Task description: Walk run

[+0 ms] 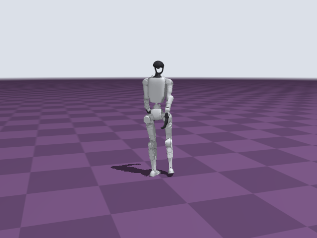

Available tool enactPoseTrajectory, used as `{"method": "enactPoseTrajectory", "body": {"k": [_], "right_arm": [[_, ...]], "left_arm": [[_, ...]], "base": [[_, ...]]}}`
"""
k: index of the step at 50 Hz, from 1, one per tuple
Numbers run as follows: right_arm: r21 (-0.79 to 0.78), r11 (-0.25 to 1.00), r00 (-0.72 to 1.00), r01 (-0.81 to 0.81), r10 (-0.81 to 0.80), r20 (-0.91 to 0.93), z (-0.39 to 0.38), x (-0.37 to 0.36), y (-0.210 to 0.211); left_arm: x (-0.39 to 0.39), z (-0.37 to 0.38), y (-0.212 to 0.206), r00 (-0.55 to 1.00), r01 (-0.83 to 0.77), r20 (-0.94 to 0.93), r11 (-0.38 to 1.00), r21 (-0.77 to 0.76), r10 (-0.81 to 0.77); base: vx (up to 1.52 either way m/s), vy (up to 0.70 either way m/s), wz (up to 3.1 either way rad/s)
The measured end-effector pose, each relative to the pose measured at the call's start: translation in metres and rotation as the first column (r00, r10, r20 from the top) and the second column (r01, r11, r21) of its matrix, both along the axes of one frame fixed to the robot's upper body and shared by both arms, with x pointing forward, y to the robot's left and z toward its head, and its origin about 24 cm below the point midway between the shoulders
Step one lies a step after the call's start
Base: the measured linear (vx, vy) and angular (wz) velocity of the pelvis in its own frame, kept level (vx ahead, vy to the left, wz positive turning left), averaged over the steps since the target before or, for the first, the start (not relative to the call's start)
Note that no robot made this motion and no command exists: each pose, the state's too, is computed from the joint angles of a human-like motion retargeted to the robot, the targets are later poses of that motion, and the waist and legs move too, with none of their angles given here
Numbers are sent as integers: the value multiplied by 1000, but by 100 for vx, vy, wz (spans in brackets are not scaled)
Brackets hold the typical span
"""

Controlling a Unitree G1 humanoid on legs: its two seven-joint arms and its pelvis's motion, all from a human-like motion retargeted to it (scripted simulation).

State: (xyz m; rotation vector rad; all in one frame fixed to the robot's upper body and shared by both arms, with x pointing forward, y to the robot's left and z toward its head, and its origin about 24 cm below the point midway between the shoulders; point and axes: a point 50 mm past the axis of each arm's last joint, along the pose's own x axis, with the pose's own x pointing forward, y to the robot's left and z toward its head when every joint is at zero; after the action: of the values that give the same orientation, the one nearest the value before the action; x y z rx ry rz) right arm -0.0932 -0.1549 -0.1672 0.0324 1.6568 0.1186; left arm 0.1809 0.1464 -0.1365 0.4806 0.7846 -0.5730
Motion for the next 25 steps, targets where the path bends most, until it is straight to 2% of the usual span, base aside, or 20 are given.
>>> {"method": "enactPoseTrajectory", "body": {"k": [4, 8, 13, 15, 18, 21, 25], "right_arm": [[108, 986, 989, -129, 137, -63, 3, -13, 16], [83, 939, 938, -335, 340, -63, 1, -7, 0], [-94, 893, 896, -440, 431, -107, 1, 6, -51], [-167, 913, 928, -372, 365, -72, 1, 22, -67], [-222, 942, 964, -252, 264, 24, 1, 48, -83], [-236, 955, 965, -181, 218, 144, -1, 82, -86], [-282, 934, 910, -220, 300, 285, 4, 131, -103]], "left_arm": [[44, 30, -4, 965, 150, 208, 987, 60, -159], [43, 31, 4, 961, 95, 255, 993, 70, -110], [-27, -9, 21, 995, -102, -8, 994, 44, 103], [-63, -25, 17, 970, -182, -148, 981, 72, 191], [-120, -39, 28, 842, -340, -369, 918, 202, 393], [-169, -41, 37, 740, -363, -496, 891, 272, 453], [-219, -39, 42, 670, -317, -596, 896, 309, 443]], "base": [[60, -10, 223], [77, -13, 130], [94, -8, 111], [78, -12, 212], [70, -4, 239], [62, -27, 171], [51, -7, 75]]}}
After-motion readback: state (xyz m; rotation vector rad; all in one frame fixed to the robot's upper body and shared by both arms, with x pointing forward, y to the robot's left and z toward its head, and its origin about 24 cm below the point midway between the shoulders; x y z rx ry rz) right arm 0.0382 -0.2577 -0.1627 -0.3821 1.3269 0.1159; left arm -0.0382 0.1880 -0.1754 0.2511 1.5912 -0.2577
